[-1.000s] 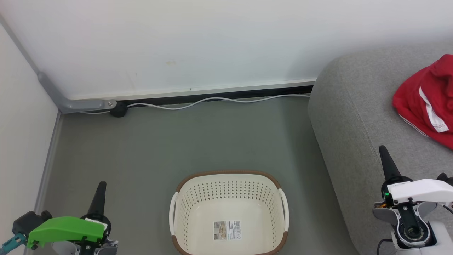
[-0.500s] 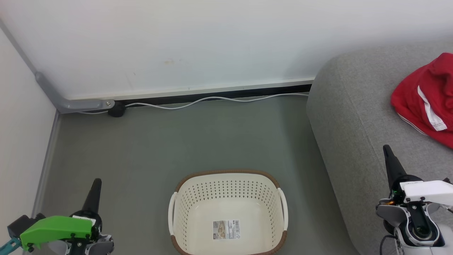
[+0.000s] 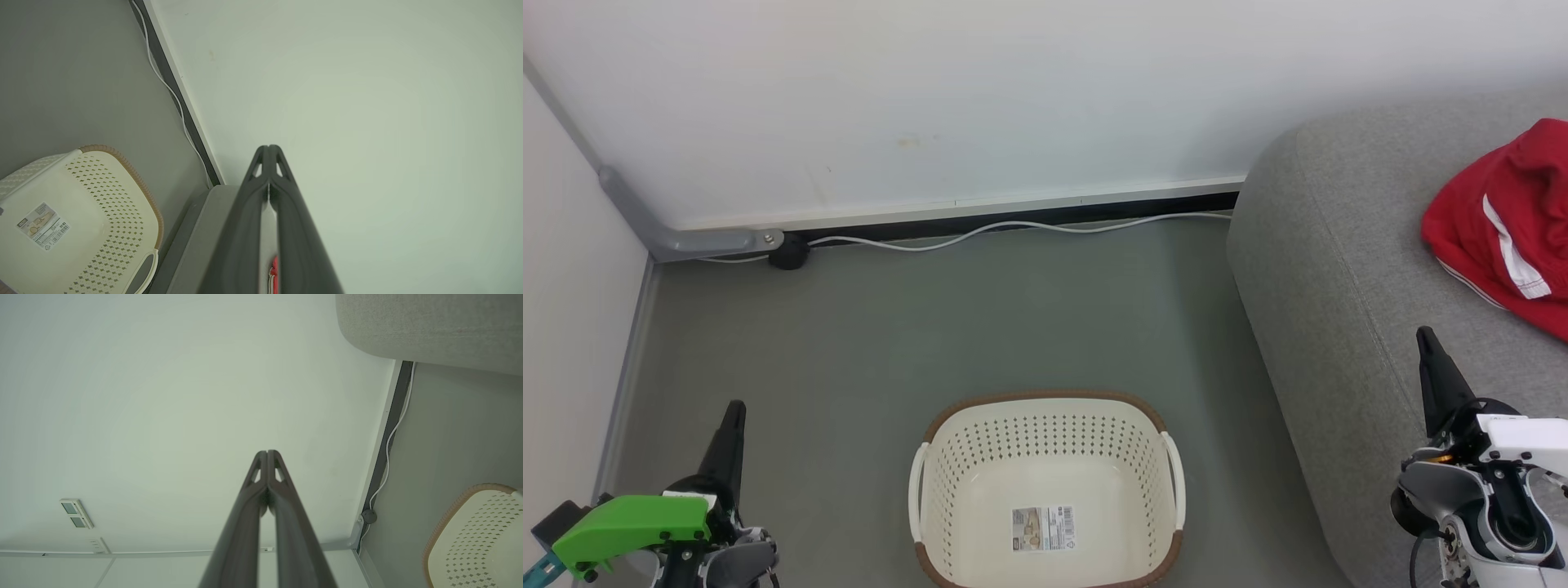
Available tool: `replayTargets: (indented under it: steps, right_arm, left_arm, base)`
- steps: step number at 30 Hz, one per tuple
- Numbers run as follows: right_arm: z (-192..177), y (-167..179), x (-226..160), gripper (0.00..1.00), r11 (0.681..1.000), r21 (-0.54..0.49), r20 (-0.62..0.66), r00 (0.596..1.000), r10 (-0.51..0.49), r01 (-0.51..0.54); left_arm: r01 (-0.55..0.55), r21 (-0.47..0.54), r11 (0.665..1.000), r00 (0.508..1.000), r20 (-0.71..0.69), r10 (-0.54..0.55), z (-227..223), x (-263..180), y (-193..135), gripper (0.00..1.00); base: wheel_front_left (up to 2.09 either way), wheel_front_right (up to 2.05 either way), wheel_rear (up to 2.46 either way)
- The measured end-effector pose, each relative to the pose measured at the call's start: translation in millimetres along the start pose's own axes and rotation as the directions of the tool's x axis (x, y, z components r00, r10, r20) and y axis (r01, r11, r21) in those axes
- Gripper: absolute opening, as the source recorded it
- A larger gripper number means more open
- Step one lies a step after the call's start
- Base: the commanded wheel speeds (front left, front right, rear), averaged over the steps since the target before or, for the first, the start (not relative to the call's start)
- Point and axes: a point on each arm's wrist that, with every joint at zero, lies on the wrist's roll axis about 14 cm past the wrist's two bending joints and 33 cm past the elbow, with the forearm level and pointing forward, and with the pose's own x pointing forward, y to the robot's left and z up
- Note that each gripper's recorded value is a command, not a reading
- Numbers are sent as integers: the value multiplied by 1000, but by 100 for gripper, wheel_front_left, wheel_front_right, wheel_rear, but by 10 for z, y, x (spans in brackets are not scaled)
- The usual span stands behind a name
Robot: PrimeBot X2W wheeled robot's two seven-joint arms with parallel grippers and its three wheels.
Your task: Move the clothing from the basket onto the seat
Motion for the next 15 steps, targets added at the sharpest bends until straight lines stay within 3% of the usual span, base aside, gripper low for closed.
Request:
replayTargets:
  steps: [15]
  right_arm:
    - [7,10,0,0,1000,29,1,1000,5,-5]
  left_arm:
    - [12,-26,1000,1000,1,-12,0,25,-30,0]
  base:
    - [0,0,0]
